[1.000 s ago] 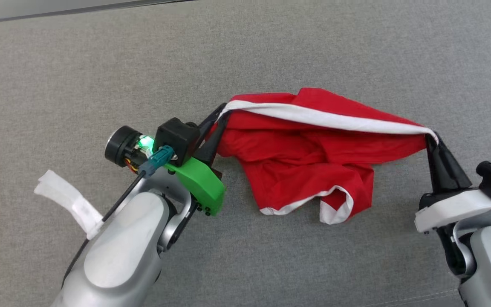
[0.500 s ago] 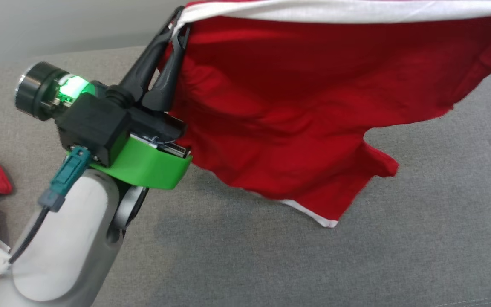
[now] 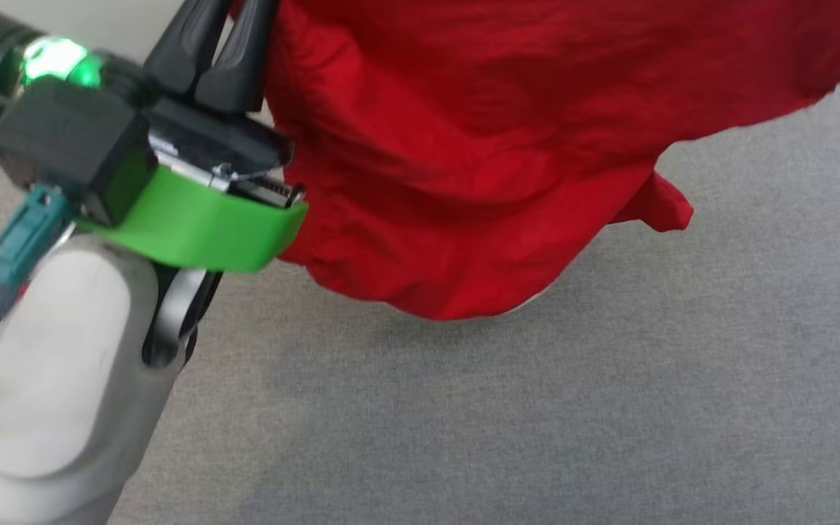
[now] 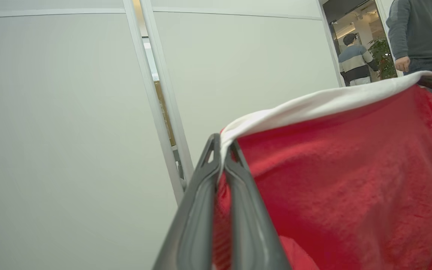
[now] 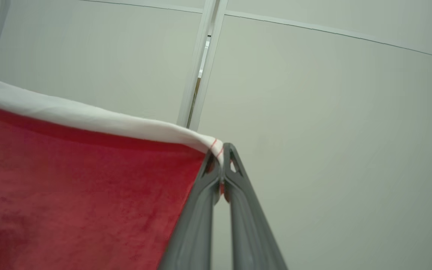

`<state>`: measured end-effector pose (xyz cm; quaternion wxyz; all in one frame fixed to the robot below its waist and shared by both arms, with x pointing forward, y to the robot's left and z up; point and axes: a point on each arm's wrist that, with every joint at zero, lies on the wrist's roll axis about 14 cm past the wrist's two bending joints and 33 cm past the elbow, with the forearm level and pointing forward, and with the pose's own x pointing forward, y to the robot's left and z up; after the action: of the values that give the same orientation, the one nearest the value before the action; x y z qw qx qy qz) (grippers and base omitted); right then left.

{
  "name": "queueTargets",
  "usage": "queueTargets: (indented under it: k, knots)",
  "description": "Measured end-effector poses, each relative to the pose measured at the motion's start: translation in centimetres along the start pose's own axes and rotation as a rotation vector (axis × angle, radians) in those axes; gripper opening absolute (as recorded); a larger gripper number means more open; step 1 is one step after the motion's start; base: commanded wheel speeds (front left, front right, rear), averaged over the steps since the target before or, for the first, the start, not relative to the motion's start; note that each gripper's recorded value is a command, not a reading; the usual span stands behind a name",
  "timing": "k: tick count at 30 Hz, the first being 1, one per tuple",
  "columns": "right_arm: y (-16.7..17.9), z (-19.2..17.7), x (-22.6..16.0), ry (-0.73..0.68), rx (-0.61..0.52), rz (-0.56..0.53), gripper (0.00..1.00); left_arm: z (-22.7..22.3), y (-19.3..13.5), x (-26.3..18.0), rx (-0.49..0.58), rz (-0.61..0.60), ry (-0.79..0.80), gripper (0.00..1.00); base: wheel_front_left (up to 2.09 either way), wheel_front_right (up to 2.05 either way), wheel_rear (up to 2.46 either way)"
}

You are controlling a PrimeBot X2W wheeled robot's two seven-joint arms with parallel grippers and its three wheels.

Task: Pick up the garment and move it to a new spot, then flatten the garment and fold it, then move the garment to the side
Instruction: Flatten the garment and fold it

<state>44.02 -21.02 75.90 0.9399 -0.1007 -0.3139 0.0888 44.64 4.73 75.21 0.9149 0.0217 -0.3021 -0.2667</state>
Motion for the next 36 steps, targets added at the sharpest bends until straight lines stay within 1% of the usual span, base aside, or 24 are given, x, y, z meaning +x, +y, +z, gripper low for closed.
queueTargets:
  k: [3, 8, 15, 19, 22, 25, 28, 30, 32, 36]
  knots:
    - [-0.4, -1.7, 1.5, 0.015, 0.019, -0.004, 0.0, -1.9, 0.1, 1.6, -0.063, -0.014, 0.013, 0.0, 0.0, 0.0, 0.0]
    - [-0.6, -4.9, 4.6, 0.034, 0.055, 0.003, 0.0, -5.4, 1.5, 4.8, -0.109, -0.01, 0.015, 0.0, 0.0, 0.0, 0.0]
    - [-0.4, -10.7, 10.1, 0.067, 0.135, -0.009, 0.0, -11.3, 5.7, 8.9, -0.14, 0.087, 0.011, 0.0, 0.0, 0.0, 0.0]
    - [1.4, -13.7, 12.4, 0.089, 0.194, 0.002, 0.0, -15.4, 8.1, 9.4, -0.16, 0.161, 0.085, 0.0, 0.0, 0.0, 0.0]
    - [2.9, -15.3, 13.0, 0.121, 0.222, 0.017, 0.0, -18.1, 9.0, 9.1, -0.186, 0.21, 0.152, 0.0, 0.0, 0.0, 0.0]
    - [5.0, -18.0, 12.3, 0.193, 0.255, 0.041, 0.0, -21.0, 9.5, 7.9, -0.22, 0.262, 0.226, 0.0, 0.0, 0.0, 0.0]
    - [7.7, -21.7, 10.5, 0.303, 0.299, 0.068, 0.0, -25.7, 9.2, 4.6, -0.268, 0.324, 0.358, 0.0, 0.0, 0.0, 0.0]
    - [10.0, -24.8, 8.2, 0.404, 0.327, 0.094, 0.0, -29.6, 8.4, 0.9, -0.307, 0.368, 0.48, 0.0, 0.0, 0.0, 0.0]
    - [11.9, -27.5, 5.4, 0.5, 0.363, 0.107, 0.0, -32.2, 7.6, -2.0, -0.341, 0.405, 0.569, 0.0, 0.0, 0.0, 0.0]
    - [14.7, -30.6, 0.9, 0.633, 0.418, 0.126, 0.0, -34.9, 5.8, -6.2, -0.383, 0.426, 0.678, 0.0, 0.0, 0.0, 0.0]
